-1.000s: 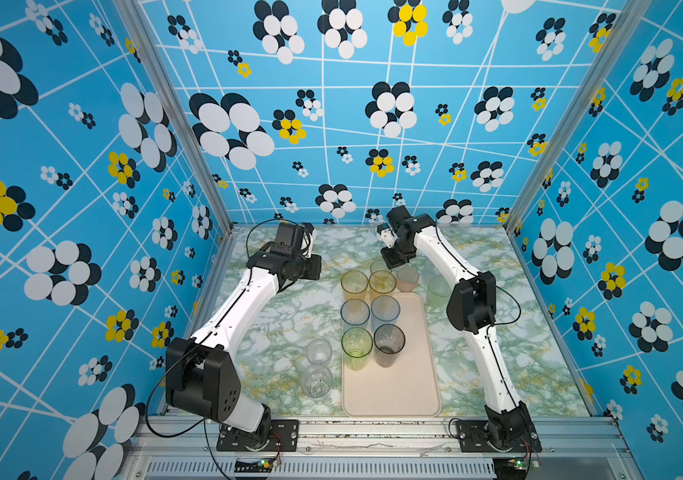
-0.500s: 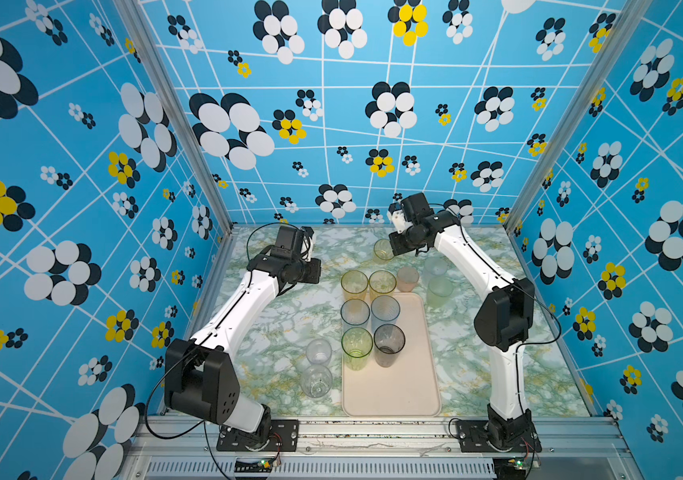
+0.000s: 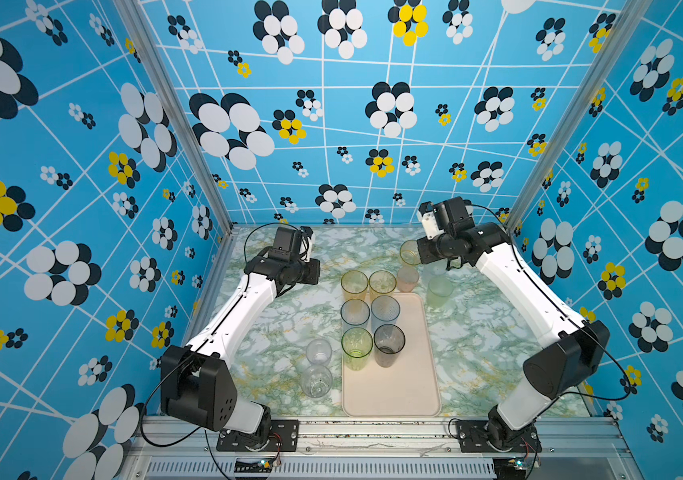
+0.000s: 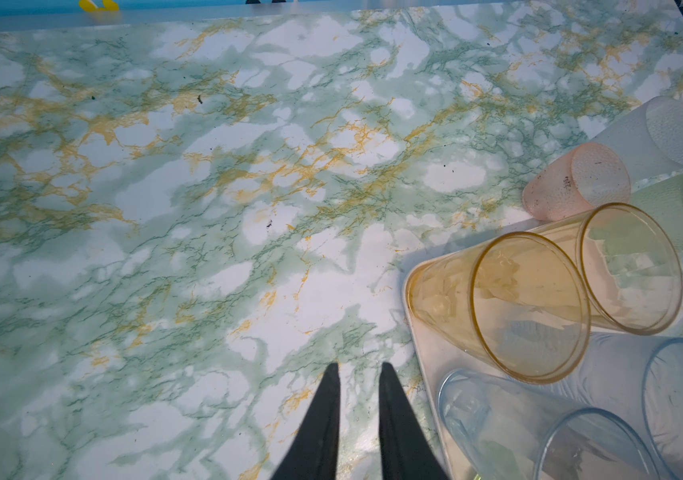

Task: Place the glasses into the tray
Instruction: 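Carry the amber glass with the right gripper to the tray's far end, then lower the amber glass onto the tray and open the right gripper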

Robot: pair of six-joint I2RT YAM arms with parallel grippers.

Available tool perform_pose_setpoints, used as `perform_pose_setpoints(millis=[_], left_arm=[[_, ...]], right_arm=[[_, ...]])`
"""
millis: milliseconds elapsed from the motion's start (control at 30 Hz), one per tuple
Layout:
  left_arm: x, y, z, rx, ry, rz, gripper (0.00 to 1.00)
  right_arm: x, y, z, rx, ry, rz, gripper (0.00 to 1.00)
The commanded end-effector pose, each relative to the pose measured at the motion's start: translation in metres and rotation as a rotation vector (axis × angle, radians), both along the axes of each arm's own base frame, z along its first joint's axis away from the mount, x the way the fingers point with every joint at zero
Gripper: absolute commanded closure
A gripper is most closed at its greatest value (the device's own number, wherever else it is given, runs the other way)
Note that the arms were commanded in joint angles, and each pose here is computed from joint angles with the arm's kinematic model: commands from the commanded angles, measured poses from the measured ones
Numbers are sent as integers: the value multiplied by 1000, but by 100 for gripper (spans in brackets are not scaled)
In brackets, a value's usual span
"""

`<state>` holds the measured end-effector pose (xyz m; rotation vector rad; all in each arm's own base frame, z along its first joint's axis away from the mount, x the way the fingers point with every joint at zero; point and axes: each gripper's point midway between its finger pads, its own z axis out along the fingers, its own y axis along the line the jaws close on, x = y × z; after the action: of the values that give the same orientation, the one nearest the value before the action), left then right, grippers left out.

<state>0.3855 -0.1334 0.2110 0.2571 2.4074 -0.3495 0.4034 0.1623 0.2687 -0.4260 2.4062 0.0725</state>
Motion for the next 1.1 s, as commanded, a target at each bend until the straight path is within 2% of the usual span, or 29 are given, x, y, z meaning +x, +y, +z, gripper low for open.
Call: perform_pose_setpoints(millis=[0, 133, 300, 567, 1067], left_arm=[[-5, -2, 18, -2, -57, -20, 79], [-6, -3, 26, -9, -74, -25, 79], [-10, -5, 28, -11, -77, -32, 79], [-14, -1, 26, 4, -71, -22, 79], [-12, 0, 23, 17, -64, -21, 79]], right_arm=[[-32, -24, -17, -50, 77, -81, 100], [-58, -33, -50, -61, 174, -103, 100], [-69, -26, -83, -57, 258, -95, 100], [-58, -6, -127, -64, 355, -67, 100], [-35, 7, -162, -63, 406, -69, 100]])
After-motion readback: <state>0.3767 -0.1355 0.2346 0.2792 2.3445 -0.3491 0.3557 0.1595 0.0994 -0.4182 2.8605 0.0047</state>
